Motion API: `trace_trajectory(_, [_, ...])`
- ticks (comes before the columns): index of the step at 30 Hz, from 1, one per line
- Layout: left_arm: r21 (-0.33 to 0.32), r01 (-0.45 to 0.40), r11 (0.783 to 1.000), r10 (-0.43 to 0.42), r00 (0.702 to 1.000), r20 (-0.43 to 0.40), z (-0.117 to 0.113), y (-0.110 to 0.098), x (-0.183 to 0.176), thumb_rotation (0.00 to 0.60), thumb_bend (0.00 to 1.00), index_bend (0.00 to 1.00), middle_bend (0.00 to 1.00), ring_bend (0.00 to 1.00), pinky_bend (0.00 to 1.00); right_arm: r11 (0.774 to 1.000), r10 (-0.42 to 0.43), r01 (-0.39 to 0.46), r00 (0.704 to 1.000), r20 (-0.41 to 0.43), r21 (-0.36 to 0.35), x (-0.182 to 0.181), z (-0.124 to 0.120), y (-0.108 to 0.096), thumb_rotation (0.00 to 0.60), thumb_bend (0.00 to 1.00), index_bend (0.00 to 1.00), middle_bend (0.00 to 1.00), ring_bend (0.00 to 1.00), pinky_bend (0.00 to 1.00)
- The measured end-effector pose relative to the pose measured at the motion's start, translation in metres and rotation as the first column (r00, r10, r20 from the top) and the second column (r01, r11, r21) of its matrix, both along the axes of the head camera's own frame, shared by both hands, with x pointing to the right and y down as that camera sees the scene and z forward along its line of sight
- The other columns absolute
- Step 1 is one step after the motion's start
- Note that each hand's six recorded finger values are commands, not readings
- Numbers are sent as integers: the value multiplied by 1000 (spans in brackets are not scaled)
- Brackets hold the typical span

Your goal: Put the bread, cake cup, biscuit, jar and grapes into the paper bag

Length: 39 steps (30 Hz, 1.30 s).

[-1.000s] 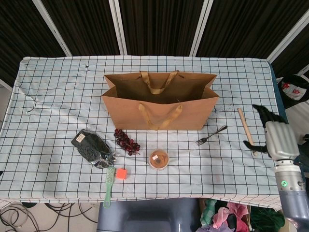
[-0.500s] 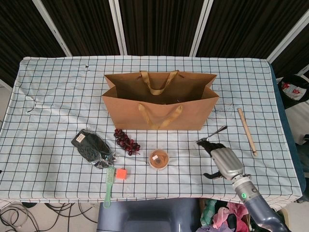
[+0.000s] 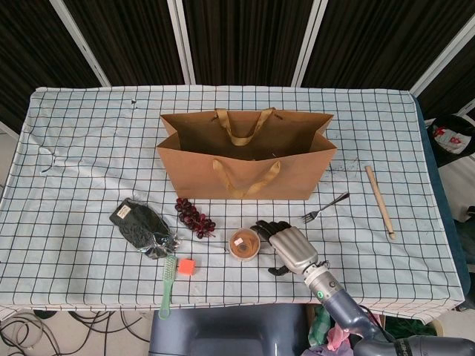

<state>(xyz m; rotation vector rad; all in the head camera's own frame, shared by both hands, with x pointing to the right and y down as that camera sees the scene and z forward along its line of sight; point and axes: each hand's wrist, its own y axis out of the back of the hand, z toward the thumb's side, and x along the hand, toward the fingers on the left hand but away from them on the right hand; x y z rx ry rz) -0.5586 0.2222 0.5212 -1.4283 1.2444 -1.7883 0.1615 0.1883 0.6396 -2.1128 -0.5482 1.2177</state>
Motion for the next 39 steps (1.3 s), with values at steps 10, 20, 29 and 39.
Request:
trace_trajectory(10, [0,3,1000,-3,1000,4,0,0,0,600,101,11,75,0,54,1000,-21,21,998,-54,-7,-26,28,-3,600,103,145,94,165,200])
trace_trajectory(20, [3,6,1000,-6,1000,2,-1,-1,-1,600,101,11,75,0,54,1000,-26,26,999,-29,6,-44,37,-1,600,148,216,193,253,199])
trace_trajectory(29, [1,5,1000,-5,1000,1,-1,-1,-1,600,101,11,74,0,54,999,-33,34,999,-16,11,-52,42,3,600,295,360,321,334,220])
trace_trajectory(39, [0,6,1000,-6,1000,0,-1,0,-1,600,101,11,74,0,54,1000,11,-11,999,44,-4,-53,35,2,600,320,411,341,347,223])
